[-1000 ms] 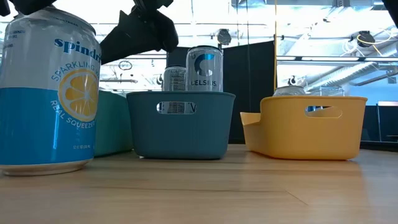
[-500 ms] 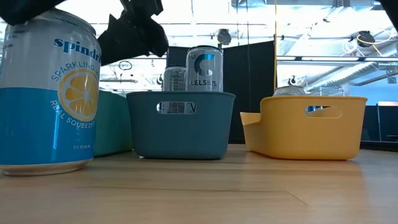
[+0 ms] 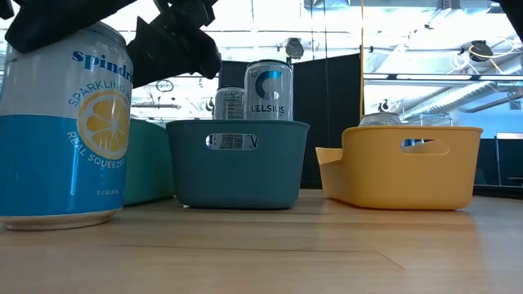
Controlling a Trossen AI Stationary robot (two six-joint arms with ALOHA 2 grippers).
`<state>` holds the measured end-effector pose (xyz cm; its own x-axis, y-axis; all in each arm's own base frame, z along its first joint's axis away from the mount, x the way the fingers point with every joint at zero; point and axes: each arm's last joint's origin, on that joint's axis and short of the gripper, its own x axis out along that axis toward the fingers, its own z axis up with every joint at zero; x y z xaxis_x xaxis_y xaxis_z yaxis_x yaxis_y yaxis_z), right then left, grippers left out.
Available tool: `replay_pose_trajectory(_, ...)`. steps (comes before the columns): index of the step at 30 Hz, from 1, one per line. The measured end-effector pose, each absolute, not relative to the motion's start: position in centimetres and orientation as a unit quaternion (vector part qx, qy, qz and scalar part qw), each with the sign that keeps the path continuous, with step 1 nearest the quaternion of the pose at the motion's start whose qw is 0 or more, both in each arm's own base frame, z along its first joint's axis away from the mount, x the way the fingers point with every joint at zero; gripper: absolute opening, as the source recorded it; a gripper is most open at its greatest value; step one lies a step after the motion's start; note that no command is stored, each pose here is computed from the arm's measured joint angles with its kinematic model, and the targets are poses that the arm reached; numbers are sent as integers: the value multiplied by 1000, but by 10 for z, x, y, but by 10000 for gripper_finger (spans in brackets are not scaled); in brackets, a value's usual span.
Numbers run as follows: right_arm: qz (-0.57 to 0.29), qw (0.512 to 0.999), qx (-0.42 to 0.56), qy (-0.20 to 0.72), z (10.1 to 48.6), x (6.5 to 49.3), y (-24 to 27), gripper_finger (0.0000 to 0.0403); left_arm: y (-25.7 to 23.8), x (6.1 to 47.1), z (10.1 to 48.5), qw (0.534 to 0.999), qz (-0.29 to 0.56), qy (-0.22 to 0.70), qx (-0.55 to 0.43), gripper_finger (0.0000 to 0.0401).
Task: Sort soda cans
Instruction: Put the bottom left silver soda can into the yellow bin
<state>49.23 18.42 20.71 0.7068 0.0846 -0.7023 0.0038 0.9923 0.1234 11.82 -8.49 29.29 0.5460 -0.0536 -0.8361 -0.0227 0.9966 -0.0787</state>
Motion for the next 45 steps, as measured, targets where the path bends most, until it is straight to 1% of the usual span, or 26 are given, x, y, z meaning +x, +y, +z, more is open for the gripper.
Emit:
replay_pose_trajectory(5, 31, 917, 94, 387, 227, 484, 183, 279, -86, 119, 294, 881, -12, 471, -44, 338)
replay_pose_trajectory(9, 15, 919, 146, 366, 266, 471, 177, 279, -86, 119, 294, 881, -12, 471, -45, 338)
replay_pose_trajectory(12, -18, 917, 190, 350, 293, 459, 172, 279, -86, 119, 294, 881, -12, 470, -45, 338)
replay_pose_trajectory(16, -78, 907, 219, 351, 309, 440, 173, 279, -86, 119, 294, 882, -12, 470, -45, 338)
replay_pose_trajectory(20, -136, 898, 233, 349, 328, 411, 183, 279, -86, 119, 294, 881, -12, 470, -45, 338)
replay_pose_trajectory(25, -230, 888, 219, 332, 332, 374, 207, 279, -86, 119, 294, 882, -12, 470, -45, 338)
replay_pose_trajectory(29, -300, 865, 226, 333, 332, 339, 220, 279, -86, 119, 294, 881, -12, 470, -45, 338)
replay_pose_trajectory(34, -367, 841, 203, 342, 331, 300, 229, 279, -85, 120, 294, 884, -5, 465, -41, 338)
replay_pose_trajectory(38, -361, 861, 182, 310, 342, 278, 228, 279, -86, 120, 294, 886, -5, 462, -43, 338)
replay_pose_trajectory(45, -382, 857, 159, 308, 335, 237, 194, 279, -89, 124, 297, 895, -13, 442, -58, 338)
